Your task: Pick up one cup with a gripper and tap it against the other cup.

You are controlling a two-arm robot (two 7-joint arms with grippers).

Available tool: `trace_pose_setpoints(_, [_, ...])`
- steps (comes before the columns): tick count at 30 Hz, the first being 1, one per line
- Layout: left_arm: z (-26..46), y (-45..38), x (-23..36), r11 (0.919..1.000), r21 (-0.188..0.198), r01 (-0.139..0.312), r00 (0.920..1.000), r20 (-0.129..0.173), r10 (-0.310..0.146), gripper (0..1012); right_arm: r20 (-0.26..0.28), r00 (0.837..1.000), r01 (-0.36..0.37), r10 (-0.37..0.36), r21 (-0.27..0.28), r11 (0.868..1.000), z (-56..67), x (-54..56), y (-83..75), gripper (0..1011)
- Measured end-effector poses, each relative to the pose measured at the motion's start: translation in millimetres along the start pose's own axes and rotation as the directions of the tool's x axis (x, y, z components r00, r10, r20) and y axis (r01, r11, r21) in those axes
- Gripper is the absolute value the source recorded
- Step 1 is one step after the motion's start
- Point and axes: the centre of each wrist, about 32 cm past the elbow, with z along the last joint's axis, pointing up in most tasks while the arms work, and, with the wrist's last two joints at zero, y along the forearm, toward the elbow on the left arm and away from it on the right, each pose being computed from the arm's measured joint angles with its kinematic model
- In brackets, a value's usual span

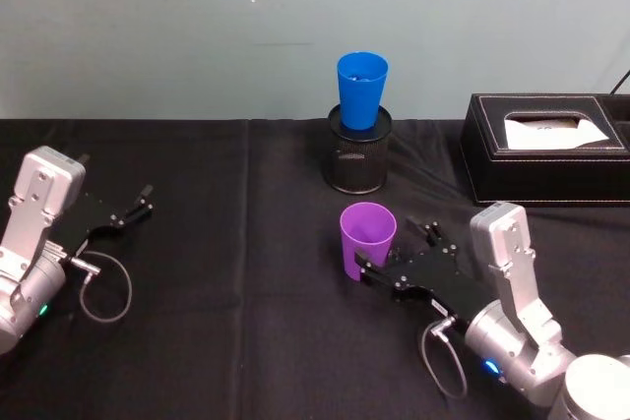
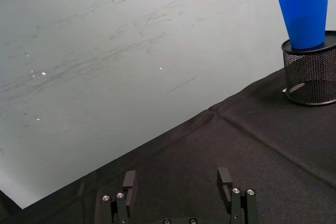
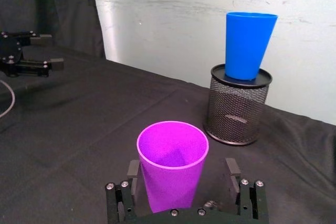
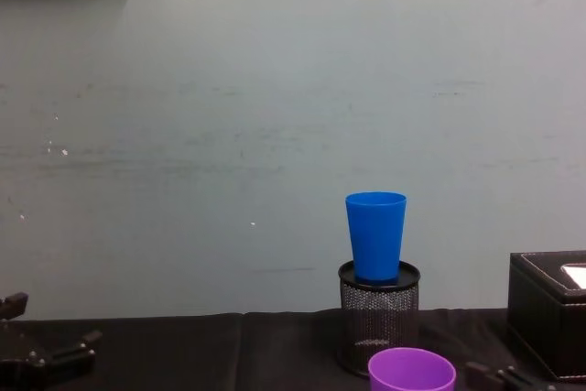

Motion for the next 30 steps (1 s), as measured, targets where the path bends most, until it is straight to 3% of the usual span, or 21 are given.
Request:
trace_pose_setpoints(12, [0.0, 0.0, 0.0, 1.0000, 0.000, 0.000, 1.0000, 0.000, 0.000, 1000, -0.028, 1.000, -0.007, 0.008, 0.034, 0.999, -8.5, -10.8, 26.5, 1002])
trace_pose_setpoints(24, [0.0, 0.0, 0.0, 1.0000, 0.000, 0.000, 1.0000, 0.000, 0.000, 1000, -0.030, 1.000, -0.003, 0.004, 0.030, 1.000, -11.2, -13.5, 31.9, 751])
trace_pose_setpoints(27, [0.0, 0.0, 0.0, 1.0000, 0.000, 0.000, 1.0000, 0.000, 0.000, 1000, -0.029, 1.000, 0.000, 0.001, 0.032, 0.999, -7.1, -12.6, 31.2, 734])
trace_pose_setpoints(30, [0.0, 0.0, 0.0, 1.0000, 0.000, 0.000, 1.0000, 0.000, 0.000, 1000, -0.026, 1.000, 0.006, -0.005, 0.039, 0.999, 5.0, -9.2, 28.0, 720])
